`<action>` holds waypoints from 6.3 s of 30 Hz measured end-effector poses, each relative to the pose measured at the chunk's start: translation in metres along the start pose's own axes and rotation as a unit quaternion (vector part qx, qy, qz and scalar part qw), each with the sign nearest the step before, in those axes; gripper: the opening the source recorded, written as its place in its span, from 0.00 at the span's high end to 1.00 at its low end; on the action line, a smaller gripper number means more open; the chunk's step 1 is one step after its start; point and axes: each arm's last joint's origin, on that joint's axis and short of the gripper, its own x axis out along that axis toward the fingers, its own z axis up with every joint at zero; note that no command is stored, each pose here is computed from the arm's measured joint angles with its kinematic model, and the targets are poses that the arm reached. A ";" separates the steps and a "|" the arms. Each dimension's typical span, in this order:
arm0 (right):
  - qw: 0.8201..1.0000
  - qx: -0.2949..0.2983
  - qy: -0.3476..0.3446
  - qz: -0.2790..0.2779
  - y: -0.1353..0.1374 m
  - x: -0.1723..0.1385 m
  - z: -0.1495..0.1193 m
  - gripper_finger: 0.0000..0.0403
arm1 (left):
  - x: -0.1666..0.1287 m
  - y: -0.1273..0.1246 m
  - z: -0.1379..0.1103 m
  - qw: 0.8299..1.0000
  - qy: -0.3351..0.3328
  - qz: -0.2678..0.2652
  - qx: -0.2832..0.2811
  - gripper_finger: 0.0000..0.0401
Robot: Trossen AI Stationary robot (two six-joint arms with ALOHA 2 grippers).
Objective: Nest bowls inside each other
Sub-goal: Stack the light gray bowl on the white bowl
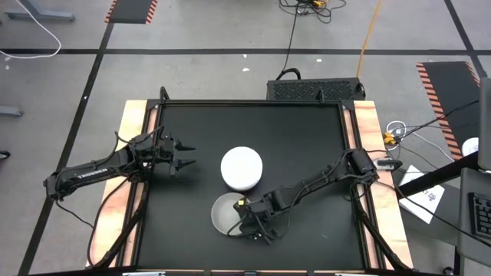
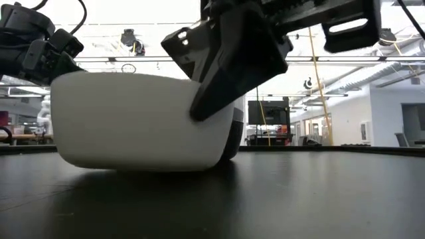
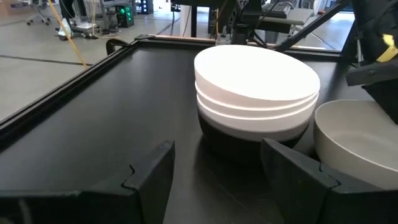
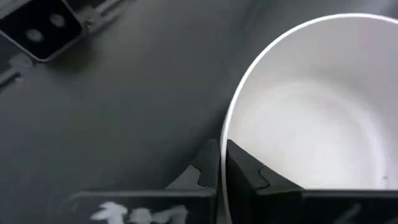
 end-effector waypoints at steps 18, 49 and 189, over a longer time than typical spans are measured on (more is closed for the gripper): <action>0.998 -0.019 -0.057 0.036 0.024 -0.041 0.027 1.00 | 0.000 0.000 0.000 1.000 0.000 0.000 -0.001 0.40; 0.998 0.004 0.015 -0.066 0.042 -0.092 0.030 1.00 | 0.000 0.000 -0.001 1.000 0.003 0.001 0.005 0.40; 0.921 0.068 -0.317 -0.215 0.000 -0.212 -0.159 1.00 | 0.000 0.001 -0.001 1.000 0.006 0.023 0.011 0.40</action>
